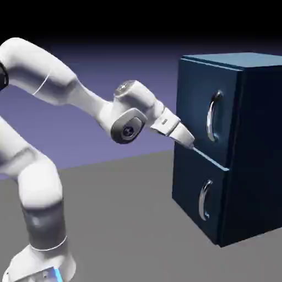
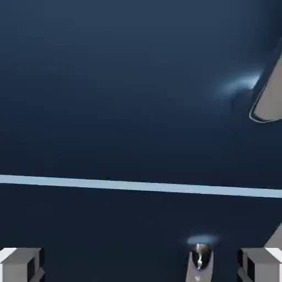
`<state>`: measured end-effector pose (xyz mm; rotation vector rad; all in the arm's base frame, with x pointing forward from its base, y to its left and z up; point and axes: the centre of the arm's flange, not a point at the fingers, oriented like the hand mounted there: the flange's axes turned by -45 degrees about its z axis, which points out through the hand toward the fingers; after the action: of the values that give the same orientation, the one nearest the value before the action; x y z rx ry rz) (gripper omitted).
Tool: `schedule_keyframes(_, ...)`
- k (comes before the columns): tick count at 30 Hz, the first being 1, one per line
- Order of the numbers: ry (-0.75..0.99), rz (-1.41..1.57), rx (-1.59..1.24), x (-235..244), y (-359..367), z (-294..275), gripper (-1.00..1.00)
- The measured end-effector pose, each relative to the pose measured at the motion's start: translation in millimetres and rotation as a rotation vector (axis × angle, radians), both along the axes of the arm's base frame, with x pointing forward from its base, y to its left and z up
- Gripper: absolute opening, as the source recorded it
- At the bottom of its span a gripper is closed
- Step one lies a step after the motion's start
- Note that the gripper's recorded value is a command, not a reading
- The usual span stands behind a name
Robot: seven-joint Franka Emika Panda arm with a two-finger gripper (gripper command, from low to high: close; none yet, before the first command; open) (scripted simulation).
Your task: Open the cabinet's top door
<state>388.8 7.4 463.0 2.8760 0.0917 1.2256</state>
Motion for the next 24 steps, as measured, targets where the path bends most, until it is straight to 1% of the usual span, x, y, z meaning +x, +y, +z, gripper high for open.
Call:
schedule_keyframes(12,-0.094,0.035,-0.038,-12,19,39,0.00)
schedule_keyframes(24,-0.214,0.035,-0.066,-28,20,61,0.00)
